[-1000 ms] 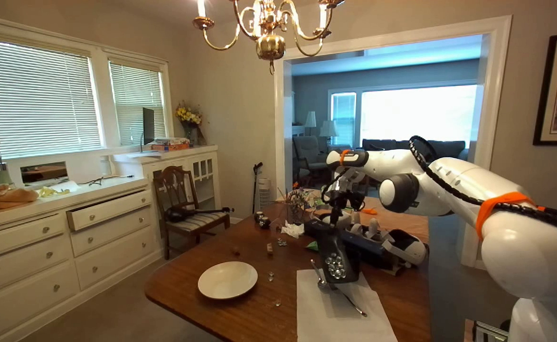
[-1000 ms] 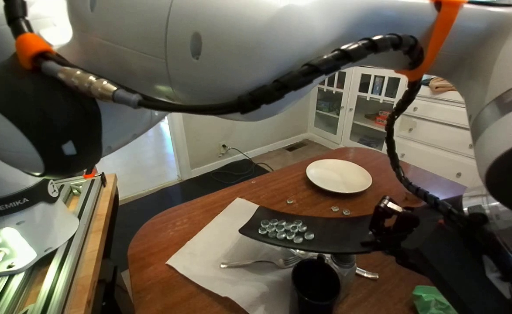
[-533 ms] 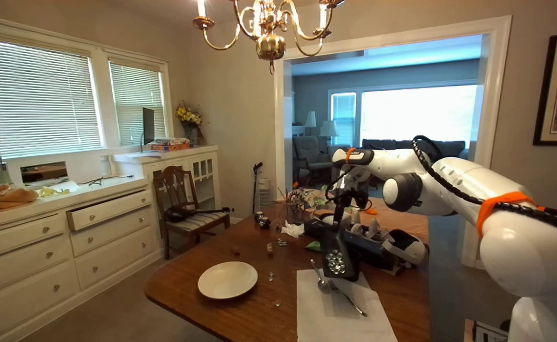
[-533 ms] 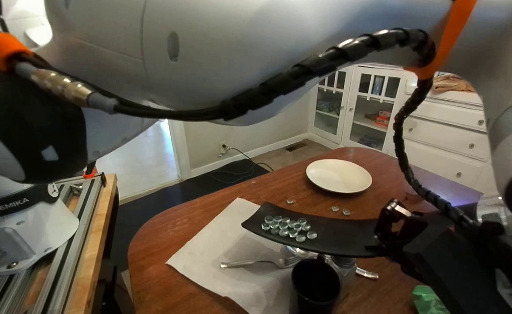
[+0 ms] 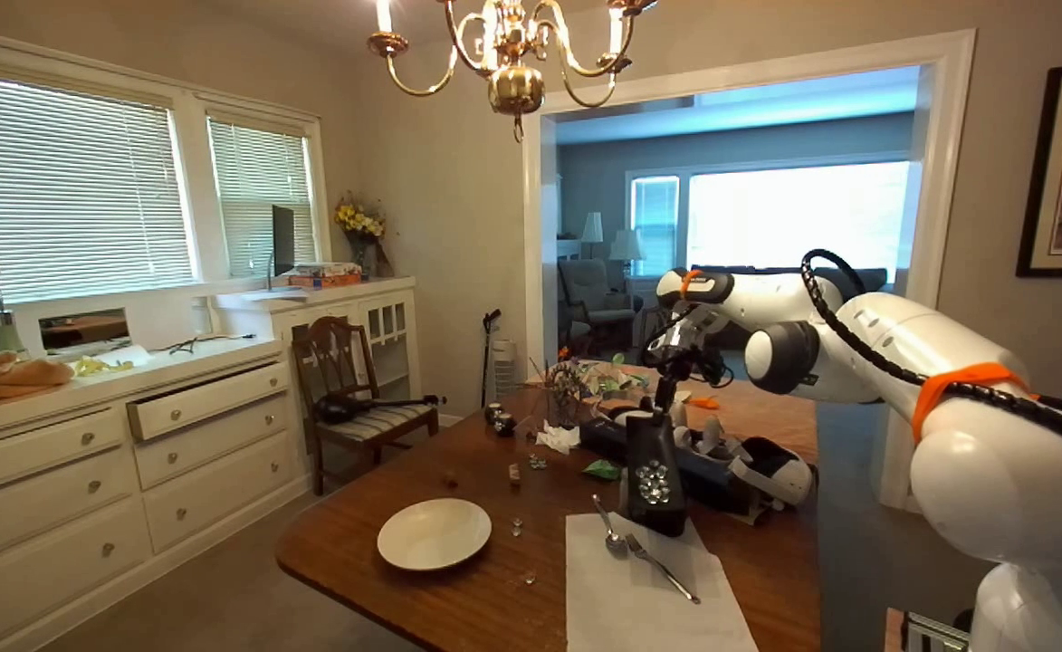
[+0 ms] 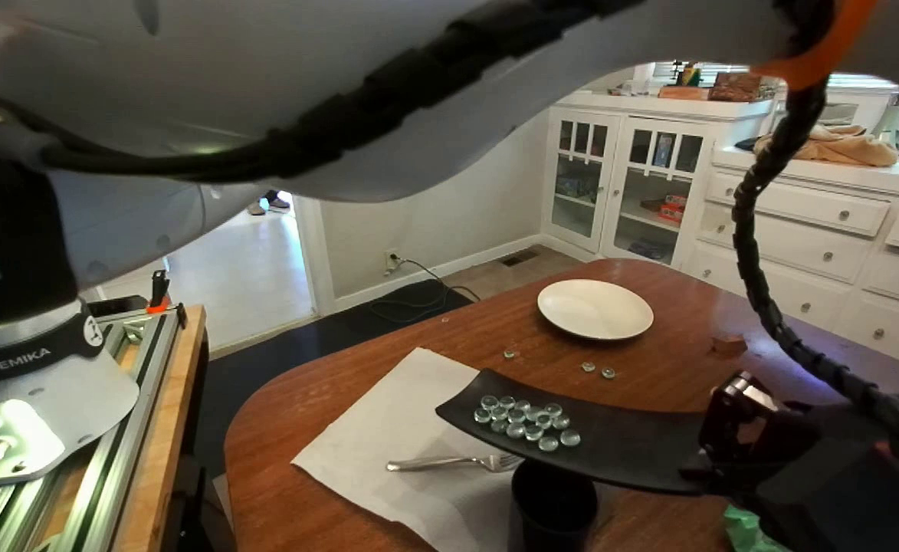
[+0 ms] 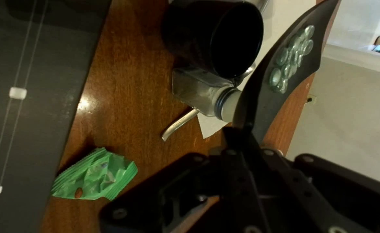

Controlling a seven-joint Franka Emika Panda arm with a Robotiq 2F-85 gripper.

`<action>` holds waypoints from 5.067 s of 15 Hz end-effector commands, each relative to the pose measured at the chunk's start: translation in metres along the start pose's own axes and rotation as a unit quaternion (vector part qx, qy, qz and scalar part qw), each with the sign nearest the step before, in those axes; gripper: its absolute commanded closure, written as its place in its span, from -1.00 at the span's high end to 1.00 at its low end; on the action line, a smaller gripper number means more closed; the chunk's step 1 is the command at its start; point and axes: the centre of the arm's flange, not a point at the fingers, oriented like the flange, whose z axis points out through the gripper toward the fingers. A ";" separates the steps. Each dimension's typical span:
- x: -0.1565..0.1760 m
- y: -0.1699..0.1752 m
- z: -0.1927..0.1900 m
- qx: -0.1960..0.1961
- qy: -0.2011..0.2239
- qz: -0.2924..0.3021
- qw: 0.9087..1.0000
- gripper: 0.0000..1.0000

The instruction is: Put the glass marbles in the black mug cup

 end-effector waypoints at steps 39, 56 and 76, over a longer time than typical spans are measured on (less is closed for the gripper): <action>-0.008 0.006 -0.068 -0.062 0.074 0.042 0.994 -0.96; 0.029 0.001 -0.084 -0.053 -0.006 -0.080 0.995 -0.96; 0.034 0.021 -0.096 -0.097 0.018 -0.042 0.994 -0.96</action>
